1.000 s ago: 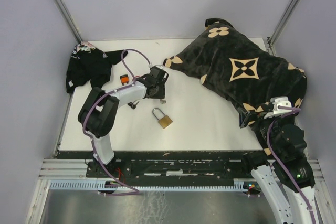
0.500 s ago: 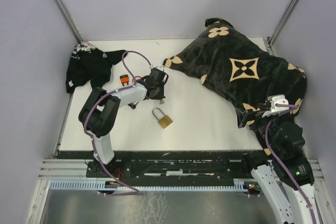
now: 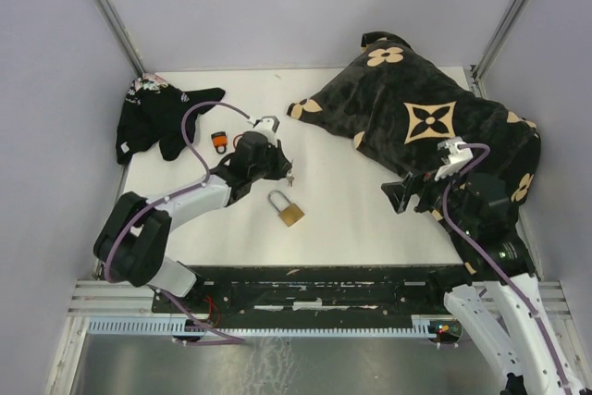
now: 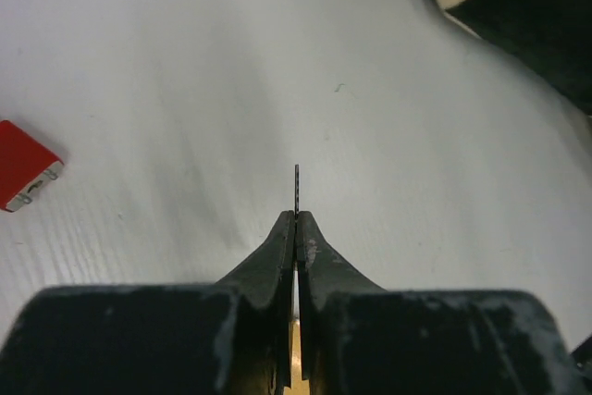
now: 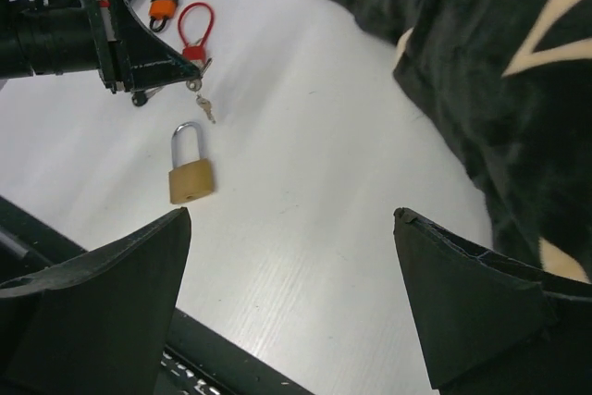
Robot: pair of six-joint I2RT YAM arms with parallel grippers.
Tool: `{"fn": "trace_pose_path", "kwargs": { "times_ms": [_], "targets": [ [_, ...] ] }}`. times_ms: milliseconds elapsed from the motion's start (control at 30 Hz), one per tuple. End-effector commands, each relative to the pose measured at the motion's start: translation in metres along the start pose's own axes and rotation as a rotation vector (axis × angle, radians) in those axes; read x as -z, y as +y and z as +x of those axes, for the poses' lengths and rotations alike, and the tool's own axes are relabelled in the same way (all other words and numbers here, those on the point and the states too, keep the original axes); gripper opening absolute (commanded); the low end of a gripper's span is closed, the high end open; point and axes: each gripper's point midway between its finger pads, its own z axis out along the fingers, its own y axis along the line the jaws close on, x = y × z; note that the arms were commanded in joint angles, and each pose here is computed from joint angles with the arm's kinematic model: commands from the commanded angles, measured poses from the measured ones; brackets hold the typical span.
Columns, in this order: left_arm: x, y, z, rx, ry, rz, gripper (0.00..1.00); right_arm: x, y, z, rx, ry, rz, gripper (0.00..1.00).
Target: Unlock with the key
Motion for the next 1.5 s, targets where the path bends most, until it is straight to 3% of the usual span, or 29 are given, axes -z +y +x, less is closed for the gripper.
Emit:
{"fn": "trace_pose_path", "kwargs": {
  "times_ms": [0, 467, 700, 900, 1167, 1467],
  "targets": [
    [0.031, -0.051, -0.044, 0.022, -0.194, 0.260, 0.06, -0.027, 0.029, -0.007, -0.096, -0.033, -0.188, 0.99],
    [0.103, -0.091, -0.057, 0.036, -0.354, 0.541, 0.06, -0.090, 0.085, -0.005, -0.139, -0.111, -0.472, 0.99],
    [0.129, -0.103, -0.061, 0.096, -0.411, 0.647, 0.06, -0.111, 0.123, -0.008, -0.127, -0.134, -0.587, 0.92],
    [0.142, -0.109, -0.065, 0.147, -0.441, 0.707, 0.06, -0.127, 0.156, -0.001, -0.119, -0.091, -0.699, 0.80],
    [0.148, -0.115, -0.064, 0.194, -0.453, 0.766, 0.06, -0.134, 0.175, -0.012, -0.136, -0.152, -0.780, 0.75],
    [0.154, -0.122, -0.065, 0.239, -0.458, 0.830, 0.06, -0.136, 0.184, -0.012, -0.125, -0.149, -0.829, 0.60]
  ]
}}
